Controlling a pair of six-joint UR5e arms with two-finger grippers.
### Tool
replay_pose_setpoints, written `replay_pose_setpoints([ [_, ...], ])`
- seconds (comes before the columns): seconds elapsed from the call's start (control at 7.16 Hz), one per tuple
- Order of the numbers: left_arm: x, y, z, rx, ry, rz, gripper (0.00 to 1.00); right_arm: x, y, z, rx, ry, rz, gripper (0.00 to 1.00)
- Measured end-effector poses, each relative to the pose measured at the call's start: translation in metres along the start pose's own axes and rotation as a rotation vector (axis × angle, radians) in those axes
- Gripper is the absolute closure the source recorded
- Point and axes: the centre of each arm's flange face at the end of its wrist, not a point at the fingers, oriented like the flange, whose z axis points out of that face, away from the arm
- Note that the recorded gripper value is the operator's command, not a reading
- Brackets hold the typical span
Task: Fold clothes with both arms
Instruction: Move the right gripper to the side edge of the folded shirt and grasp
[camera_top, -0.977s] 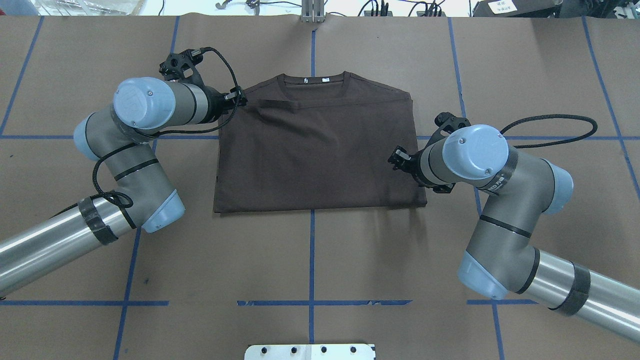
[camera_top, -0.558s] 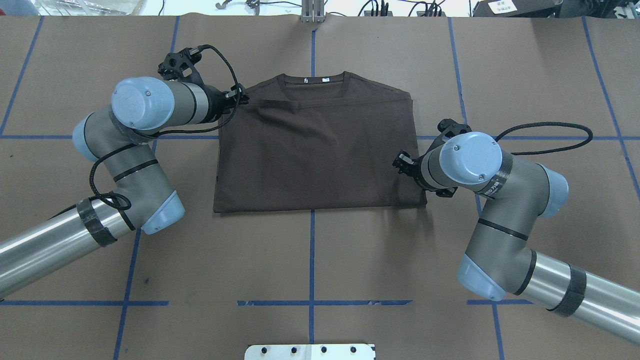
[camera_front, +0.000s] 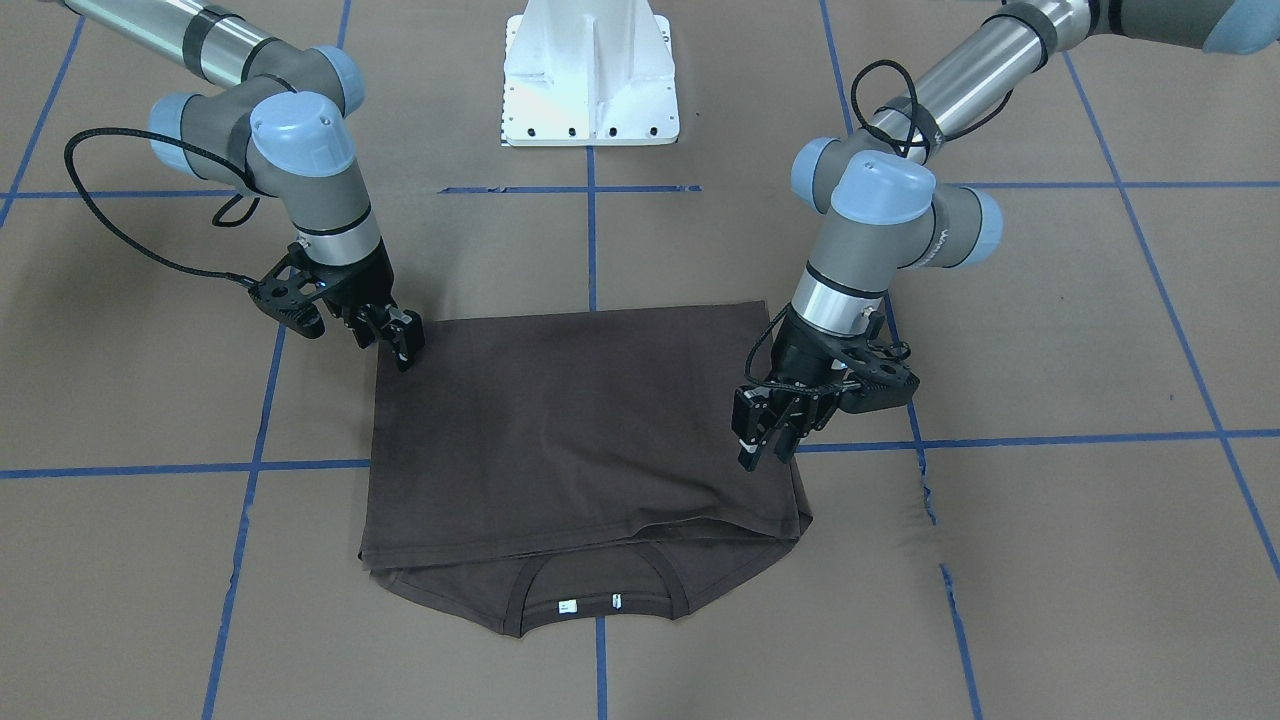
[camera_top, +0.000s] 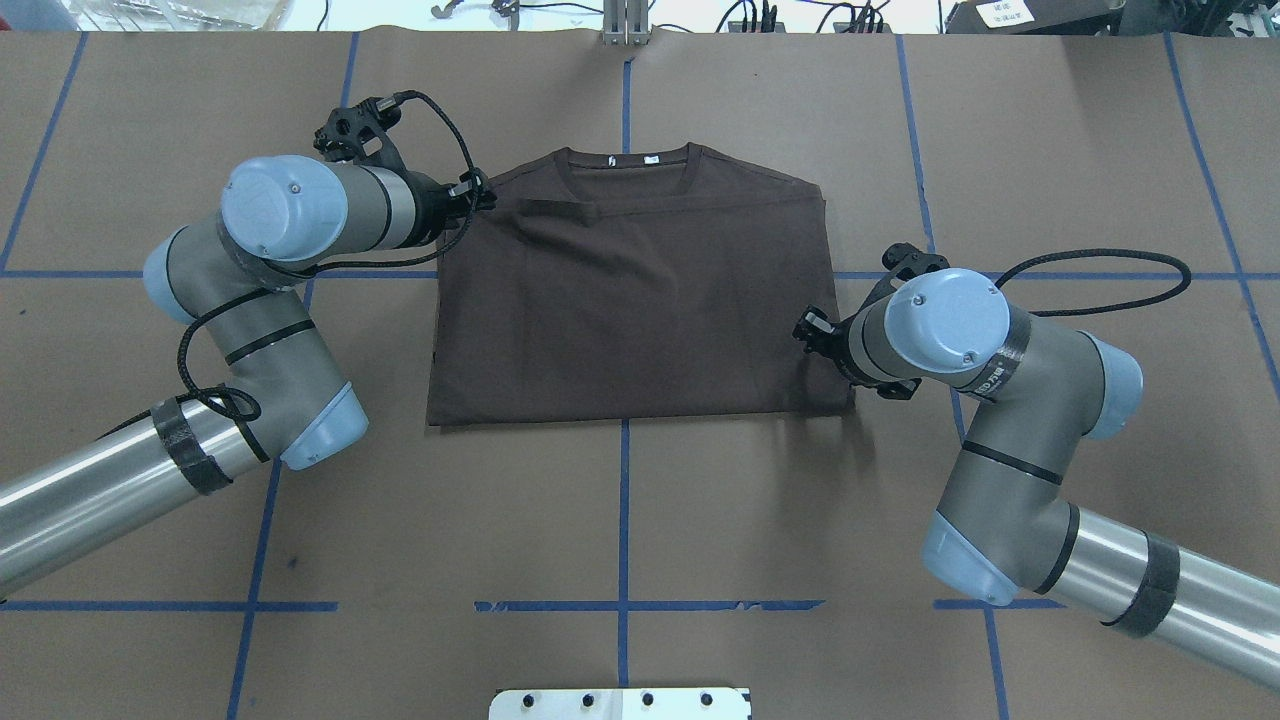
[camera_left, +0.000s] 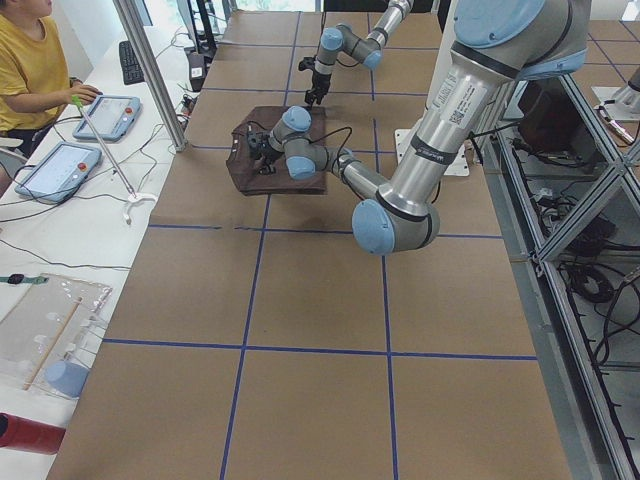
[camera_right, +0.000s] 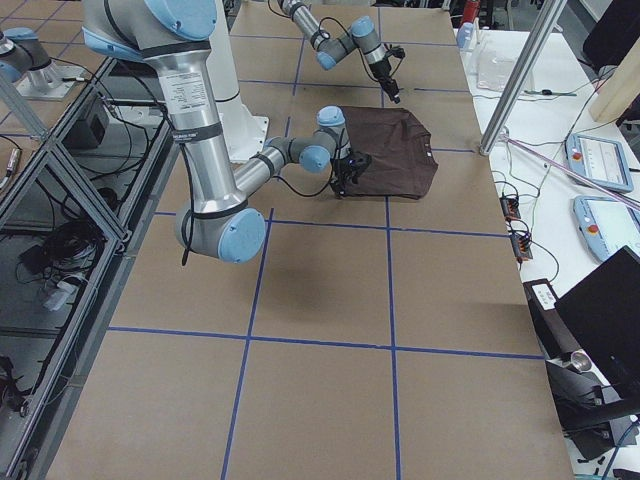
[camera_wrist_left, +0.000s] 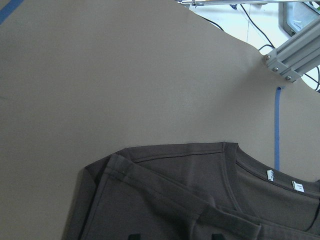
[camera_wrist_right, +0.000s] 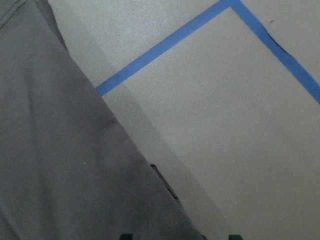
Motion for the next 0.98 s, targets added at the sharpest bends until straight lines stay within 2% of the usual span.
replay_pose_setpoints([
  [0.42,0.0,0.0,0.0,0.001,-0.001,0.0,0.43,0.021,0.018,-0.004,-0.022,0.013,-0.015,0.31],
  [0.56,0.0,0.0,0.0,0.001,-0.002,0.0,0.43,0.023,0.023,-0.002,-0.027,0.018,-0.021,0.35],
  [0.7,0.0,0.0,0.0,0.001,-0.002,0.0,0.43,0.023,0.026,0.001,-0.029,0.021,-0.025,0.45],
  [0.98,-0.004,-0.001,0.001,0.003,-0.008,-0.001,0.43,0.022,0.029,0.002,-0.029,0.021,-0.028,0.46],
])
